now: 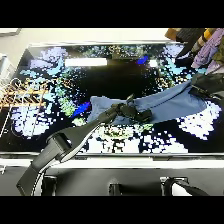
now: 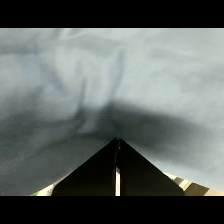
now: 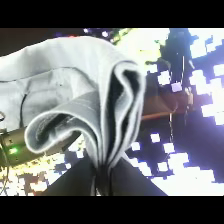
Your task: Fold the clothes and pants, and hang the long-sleeved shirts on hangers.
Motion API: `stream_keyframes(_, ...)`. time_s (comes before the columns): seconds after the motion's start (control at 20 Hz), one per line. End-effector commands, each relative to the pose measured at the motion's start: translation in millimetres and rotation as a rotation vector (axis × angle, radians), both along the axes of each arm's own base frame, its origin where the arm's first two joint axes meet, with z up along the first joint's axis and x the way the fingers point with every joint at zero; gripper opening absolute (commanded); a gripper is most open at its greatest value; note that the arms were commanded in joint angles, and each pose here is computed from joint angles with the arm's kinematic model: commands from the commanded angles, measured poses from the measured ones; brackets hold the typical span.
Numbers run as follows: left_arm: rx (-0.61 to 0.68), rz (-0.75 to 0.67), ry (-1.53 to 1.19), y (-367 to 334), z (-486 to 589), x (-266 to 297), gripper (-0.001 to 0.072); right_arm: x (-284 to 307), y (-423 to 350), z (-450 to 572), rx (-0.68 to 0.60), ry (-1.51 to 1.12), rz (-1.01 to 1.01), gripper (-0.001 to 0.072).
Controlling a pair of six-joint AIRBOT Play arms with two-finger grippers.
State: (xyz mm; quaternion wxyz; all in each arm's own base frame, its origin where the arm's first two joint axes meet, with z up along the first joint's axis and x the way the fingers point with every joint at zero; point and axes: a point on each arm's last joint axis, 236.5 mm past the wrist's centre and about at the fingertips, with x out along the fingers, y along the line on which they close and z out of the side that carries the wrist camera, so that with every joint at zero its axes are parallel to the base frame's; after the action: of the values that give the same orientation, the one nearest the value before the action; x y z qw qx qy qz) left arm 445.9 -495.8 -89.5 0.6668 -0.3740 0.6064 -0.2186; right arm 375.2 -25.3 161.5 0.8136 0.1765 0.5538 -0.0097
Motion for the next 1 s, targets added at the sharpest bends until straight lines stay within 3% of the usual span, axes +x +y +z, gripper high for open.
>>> stream_keyframes(0.0, -0.006, -0.001, 0.016, -7, -1, -5, 0.0018, -3, 1, 1, 0.005, 0.010, -0.003, 0.0030)
stream_keyframes(0.25, 0.023, -0.123, -0.043, 42, 51, 8, 0.0017, 9, 2, 6, 0.011, -0.047, -0.006, 0.0030)
stream_keyframes(0.5, 0.211, -0.173, -0.202, 177, 147, 35, 0.0017, 27, 45, 21, 0.145, -0.130, 0.049, 0.0030)
stream_keyframes(0.95, 0.560, 0.108, -0.425, 408, 312, 10, 0.0018, 52, 245, -31, 0.251, -0.092, 0.305, 0.0030)
